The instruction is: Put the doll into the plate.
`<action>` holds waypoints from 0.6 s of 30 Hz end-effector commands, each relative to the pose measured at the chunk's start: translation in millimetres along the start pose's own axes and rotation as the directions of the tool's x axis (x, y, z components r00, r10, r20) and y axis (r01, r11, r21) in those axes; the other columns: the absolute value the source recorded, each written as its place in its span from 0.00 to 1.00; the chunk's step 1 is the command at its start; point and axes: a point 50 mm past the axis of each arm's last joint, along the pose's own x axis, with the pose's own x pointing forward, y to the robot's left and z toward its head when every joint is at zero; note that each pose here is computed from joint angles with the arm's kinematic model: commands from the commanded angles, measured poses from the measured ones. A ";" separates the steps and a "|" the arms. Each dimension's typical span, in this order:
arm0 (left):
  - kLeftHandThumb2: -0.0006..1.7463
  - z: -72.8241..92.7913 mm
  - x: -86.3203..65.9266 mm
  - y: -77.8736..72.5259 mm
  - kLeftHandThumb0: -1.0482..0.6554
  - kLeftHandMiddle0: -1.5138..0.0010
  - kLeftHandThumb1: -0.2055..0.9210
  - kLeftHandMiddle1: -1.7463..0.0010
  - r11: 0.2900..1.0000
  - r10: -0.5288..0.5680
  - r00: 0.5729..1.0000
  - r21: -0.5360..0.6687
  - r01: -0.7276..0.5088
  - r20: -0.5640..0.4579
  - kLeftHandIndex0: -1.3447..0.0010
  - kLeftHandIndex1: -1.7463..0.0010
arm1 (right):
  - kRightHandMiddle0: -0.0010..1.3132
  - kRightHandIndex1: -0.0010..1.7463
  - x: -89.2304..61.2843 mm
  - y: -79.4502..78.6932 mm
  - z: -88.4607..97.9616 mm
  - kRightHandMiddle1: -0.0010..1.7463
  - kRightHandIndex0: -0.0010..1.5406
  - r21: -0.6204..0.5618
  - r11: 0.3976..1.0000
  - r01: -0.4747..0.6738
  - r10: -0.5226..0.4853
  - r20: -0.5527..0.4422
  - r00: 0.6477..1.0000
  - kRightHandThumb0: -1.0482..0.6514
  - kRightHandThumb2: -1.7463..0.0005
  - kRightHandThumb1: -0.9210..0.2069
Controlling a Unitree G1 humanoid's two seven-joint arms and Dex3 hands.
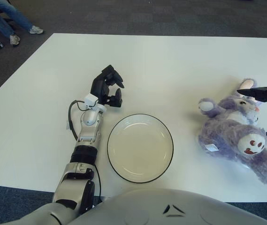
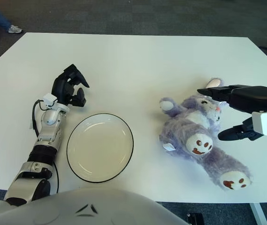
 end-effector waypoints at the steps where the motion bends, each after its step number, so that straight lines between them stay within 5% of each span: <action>1: 0.88 -20.9 -26.4 3.2 0.61 0.58 0.30 0.00 1.000 0.021 0.994 0.000 -0.021 -0.107 0.53 0.00 | 0.00 0.00 -0.9 -2.8 5.8 0.00 0.00 -0.009 0.999 -0.047 0.047 0.005 0.999 0.22 0.64 0.23; 7: 0.88 -20.8 -26.7 4.0 0.61 0.58 0.30 0.00 1.000 0.020 0.994 -0.001 -0.020 -0.110 0.53 0.00 | 0.00 0.00 2.6 -1.4 12.0 0.00 0.00 -0.022 0.993 -0.120 0.120 -0.010 0.993 0.26 0.57 0.34; 18: 0.88 -20.3 -26.4 3.9 0.61 0.58 0.30 0.00 1.000 0.023 0.994 0.005 -0.022 -0.103 0.53 0.00 | 0.00 0.00 11.8 0.5 17.8 0.00 0.00 -0.043 0.975 -0.220 0.219 -0.006 0.976 0.29 0.54 0.36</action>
